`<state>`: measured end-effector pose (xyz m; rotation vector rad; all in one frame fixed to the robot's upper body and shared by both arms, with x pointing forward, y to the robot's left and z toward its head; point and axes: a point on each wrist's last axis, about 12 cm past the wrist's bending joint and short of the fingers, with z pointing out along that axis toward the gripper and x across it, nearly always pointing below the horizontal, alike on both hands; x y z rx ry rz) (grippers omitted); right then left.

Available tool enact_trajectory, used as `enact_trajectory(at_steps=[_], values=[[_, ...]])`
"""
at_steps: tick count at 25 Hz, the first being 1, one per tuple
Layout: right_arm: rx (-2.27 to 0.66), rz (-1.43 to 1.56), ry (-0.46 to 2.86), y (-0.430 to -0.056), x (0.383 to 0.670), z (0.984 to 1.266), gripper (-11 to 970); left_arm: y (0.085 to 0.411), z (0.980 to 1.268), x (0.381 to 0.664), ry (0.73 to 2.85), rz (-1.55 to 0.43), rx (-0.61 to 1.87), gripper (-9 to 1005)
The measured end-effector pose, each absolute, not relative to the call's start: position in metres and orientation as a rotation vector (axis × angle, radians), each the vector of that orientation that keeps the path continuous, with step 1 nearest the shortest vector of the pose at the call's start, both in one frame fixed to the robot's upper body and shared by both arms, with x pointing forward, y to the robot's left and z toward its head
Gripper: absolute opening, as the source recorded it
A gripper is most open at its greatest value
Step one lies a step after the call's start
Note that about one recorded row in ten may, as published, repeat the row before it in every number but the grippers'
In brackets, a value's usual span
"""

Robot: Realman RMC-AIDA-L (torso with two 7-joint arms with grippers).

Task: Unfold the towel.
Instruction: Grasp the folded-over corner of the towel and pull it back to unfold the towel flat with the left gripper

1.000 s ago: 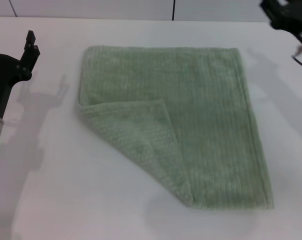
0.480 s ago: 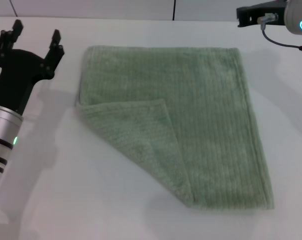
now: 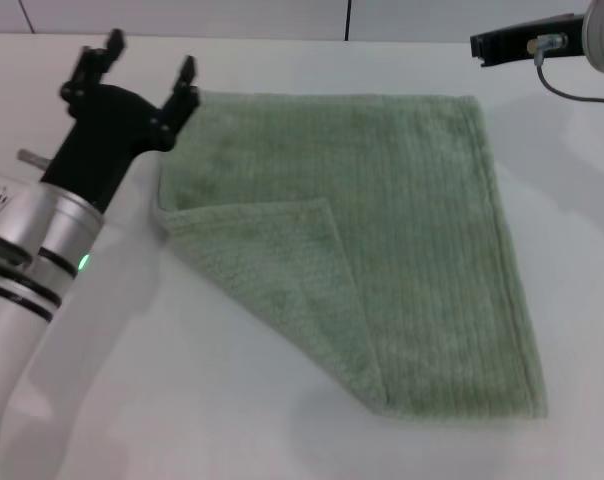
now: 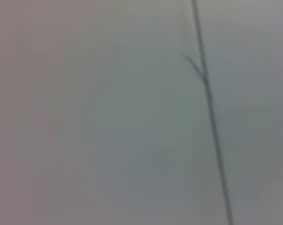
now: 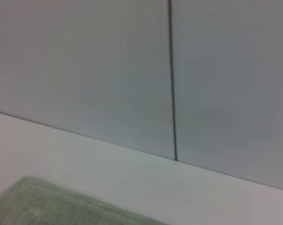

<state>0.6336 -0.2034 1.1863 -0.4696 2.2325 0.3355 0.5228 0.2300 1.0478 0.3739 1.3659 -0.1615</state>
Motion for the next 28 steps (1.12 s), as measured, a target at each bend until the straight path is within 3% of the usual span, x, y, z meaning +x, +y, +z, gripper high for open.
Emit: enact_trajectory(at_steps=[11, 19, 28], values=[[-0.414, 0.323, 2.220, -0.219, 0.635, 1.181, -1, 0.205, 1.095, 0.551, 1.574, -0.149, 0.550, 782], [-0.408, 0.294, 2.207, -0.230, 0.637, 1.173, -1, 0.196, 1.145, 0.543, 1.720, -0.079, 0.651, 782], [-0.340, 0.307, 2.374, -0.219, 0.654, 1.179, -2, 0.165, 1.174, 0.538, 1.906, -0.040, 0.830, 783]])
